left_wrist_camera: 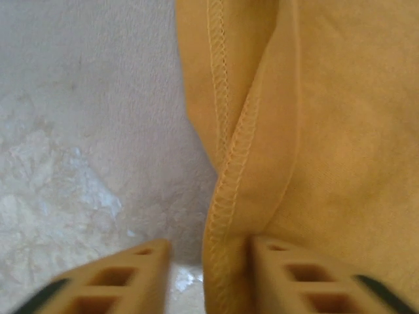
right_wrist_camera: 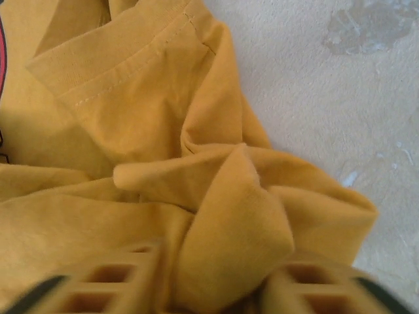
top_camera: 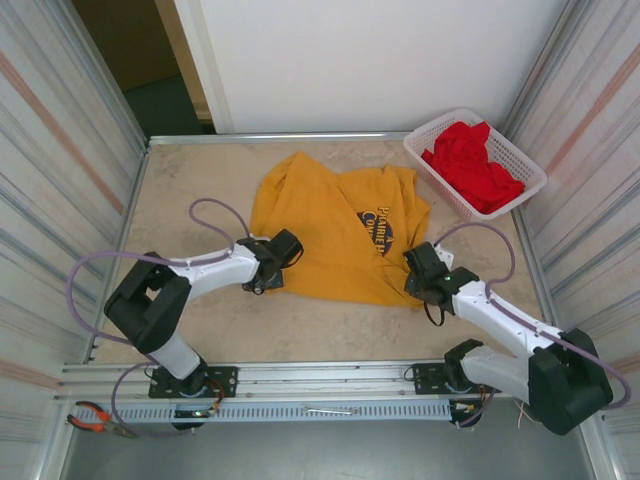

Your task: Fold the inside-out t-shirt

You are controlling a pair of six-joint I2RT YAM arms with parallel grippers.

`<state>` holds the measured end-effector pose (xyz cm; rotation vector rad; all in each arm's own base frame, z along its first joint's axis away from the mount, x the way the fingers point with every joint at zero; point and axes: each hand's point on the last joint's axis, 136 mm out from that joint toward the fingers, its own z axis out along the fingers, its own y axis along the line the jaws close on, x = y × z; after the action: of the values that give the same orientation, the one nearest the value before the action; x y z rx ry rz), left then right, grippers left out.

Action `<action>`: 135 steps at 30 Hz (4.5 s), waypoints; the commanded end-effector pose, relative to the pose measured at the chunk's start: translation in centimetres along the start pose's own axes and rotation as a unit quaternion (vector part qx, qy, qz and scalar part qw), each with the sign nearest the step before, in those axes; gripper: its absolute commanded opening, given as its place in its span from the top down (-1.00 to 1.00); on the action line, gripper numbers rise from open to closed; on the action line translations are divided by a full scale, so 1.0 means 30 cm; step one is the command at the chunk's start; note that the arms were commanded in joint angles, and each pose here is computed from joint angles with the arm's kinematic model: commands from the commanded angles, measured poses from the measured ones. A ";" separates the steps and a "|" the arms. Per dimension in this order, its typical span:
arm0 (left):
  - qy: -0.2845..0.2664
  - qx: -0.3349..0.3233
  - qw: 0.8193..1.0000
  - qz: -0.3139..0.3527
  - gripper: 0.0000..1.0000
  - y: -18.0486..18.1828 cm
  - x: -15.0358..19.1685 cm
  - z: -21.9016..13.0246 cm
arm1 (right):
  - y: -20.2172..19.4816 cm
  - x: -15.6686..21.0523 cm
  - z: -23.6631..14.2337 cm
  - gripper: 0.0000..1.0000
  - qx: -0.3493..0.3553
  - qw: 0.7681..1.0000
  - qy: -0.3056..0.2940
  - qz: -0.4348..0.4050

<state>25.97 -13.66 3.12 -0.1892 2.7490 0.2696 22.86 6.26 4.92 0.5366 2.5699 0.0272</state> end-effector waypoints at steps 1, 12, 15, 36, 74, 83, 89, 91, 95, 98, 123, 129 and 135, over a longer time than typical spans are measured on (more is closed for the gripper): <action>-0.026 -0.011 0.999 -0.018 0.79 0.057 -0.059 -0.031 | 0.040 -0.100 -0.031 1.00 -0.026 0.999 -0.028 0.019; -0.138 0.172 0.968 -0.118 0.84 0.249 -0.445 -0.315 | -0.083 -0.572 -0.362 1.00 -0.071 0.971 -0.191 0.123; -0.160 0.219 0.952 -0.144 0.78 0.289 -0.530 -0.384 | -0.119 -0.628 -0.427 1.00 -0.071 0.962 -0.219 0.144; -0.096 0.335 0.937 -0.029 0.00 -0.220 -0.318 -0.369 | -0.075 -0.509 -0.404 1.00 -0.136 0.965 -0.171 0.148; 0.082 0.249 0.953 -0.154 0.44 -0.769 -0.134 -0.089 | -0.030 -0.473 -0.375 1.00 -0.149 0.965 -0.162 0.141; -0.009 0.315 0.943 -0.106 1.00 -0.631 -0.318 -0.282 | -0.045 -0.561 -0.475 1.00 -0.148 0.958 -0.200 0.141; -0.061 0.392 0.916 -0.065 1.00 -0.415 -0.426 -0.380 | -0.063 -0.580 -0.535 1.00 -0.157 0.953 -0.212 0.152; -0.053 0.382 0.920 -0.062 0.91 -0.316 -0.439 -0.346 | -0.050 -0.561 -0.538 1.00 -0.171 0.952 -0.202 0.155; -0.059 0.330 0.940 -0.066 0.04 -0.133 -0.429 -0.289 | -0.014 -0.507 -0.539 1.00 -0.197 0.950 -0.185 0.156; -0.052 0.316 0.944 -0.073 -0.13 -0.093 -0.373 -0.282 | 0.016 -0.470 -0.536 1.00 -0.208 0.950 -0.175 0.151; -0.031 0.114 0.993 -0.007 -0.14 -0.373 -0.112 -0.163 | 0.106 -0.381 -0.452 1.00 -0.200 0.963 -0.146 0.110; -0.028 0.107 0.994 0.013 -0.08 -0.427 -0.097 -0.147 | 0.104 -0.382 -0.449 1.00 -0.198 0.963 -0.148 0.111; -0.015 0.084 0.996 0.014 0.00 -0.423 -0.068 -0.109 | 0.107 -0.386 -0.447 1.00 -0.198 0.962 -0.149 0.111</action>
<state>28.67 -27.33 4.85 -0.0932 2.7366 -0.0391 26.35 6.02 22.36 0.5969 2.1453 0.4968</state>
